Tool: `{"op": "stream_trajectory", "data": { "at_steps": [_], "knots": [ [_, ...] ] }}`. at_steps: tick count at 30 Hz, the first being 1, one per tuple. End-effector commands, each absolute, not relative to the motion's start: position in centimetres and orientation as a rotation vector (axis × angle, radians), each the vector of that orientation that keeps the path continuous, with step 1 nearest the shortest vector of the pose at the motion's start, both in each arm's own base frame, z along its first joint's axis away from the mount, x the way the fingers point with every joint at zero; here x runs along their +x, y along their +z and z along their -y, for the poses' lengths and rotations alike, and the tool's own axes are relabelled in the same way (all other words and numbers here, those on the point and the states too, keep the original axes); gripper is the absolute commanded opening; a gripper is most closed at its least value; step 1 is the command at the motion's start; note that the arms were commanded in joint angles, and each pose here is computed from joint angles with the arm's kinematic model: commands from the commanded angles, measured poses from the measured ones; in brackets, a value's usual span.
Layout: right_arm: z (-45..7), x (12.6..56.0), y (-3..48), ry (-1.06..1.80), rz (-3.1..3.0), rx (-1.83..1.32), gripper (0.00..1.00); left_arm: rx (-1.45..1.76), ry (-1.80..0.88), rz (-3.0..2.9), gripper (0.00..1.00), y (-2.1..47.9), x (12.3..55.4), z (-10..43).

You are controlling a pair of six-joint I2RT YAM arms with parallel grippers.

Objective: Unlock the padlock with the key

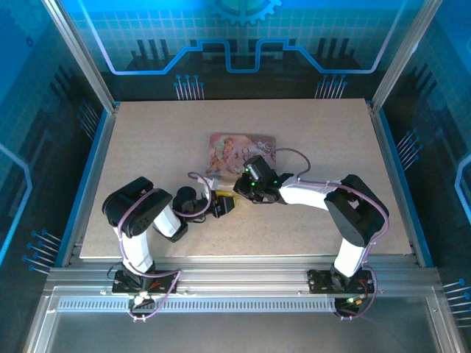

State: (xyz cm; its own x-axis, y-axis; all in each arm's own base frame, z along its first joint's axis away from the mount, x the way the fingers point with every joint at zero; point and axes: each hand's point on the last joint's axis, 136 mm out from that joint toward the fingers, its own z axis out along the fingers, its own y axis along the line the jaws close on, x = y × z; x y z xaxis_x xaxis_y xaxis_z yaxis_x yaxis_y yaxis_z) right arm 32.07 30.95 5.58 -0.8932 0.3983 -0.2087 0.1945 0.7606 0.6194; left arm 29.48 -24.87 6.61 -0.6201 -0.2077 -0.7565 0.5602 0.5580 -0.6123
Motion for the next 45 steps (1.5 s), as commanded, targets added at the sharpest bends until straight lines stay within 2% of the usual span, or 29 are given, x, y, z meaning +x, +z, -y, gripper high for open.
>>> {"op": "stream_trajectory", "data": {
  "at_steps": [1, 9, 22, 28, 33, 41, 45],
  "knots": [
    [-30.3, 31.9, 4.7, 0.846, -2.654, 0.499, 0.0, 0.216, -1.185, -1.924, 0.49, 7.7, 29.6, 23.9],
    [-30.9, 31.8, 5.4, 0.904, -2.647, 0.52, 0.0, 0.214, -1.241, -1.974, 0.38, 6.5, 29.3, 24.3],
    [-31.5, 31.7, 6.0, 0.977, -2.639, 0.557, 0.0, 0.24, -1.24, -1.98, 0.34, 5.9, 29.7, 25.1],
    [-31.4, 31.6, 6.0, 0.995, -2.635, 0.582, 0.0, 0.244, -1.253, -1.971, 0.25, 6.0, 30.2, 25.5],
    [-31.5, 31.7, 6.0, 1.01, -2.626, 0.596, 0.0, 0.238, -1.252, -1.977, 0.25, 5.8, 30.3, 25.6],
    [-31.3, 31.8, 6.1, 1.017, -2.61, 0.618, 0.0, 0.203, -1.22, -2.003, 0.31, 5.0, 30.2, 25.0],
    [-31.3, 31.8, 6.1, 1.021, -2.611, 0.619, 0.0, 0.204, -1.229, -2.001, 0.24, 5.1, 30.3, 25.1]
  ]
}}
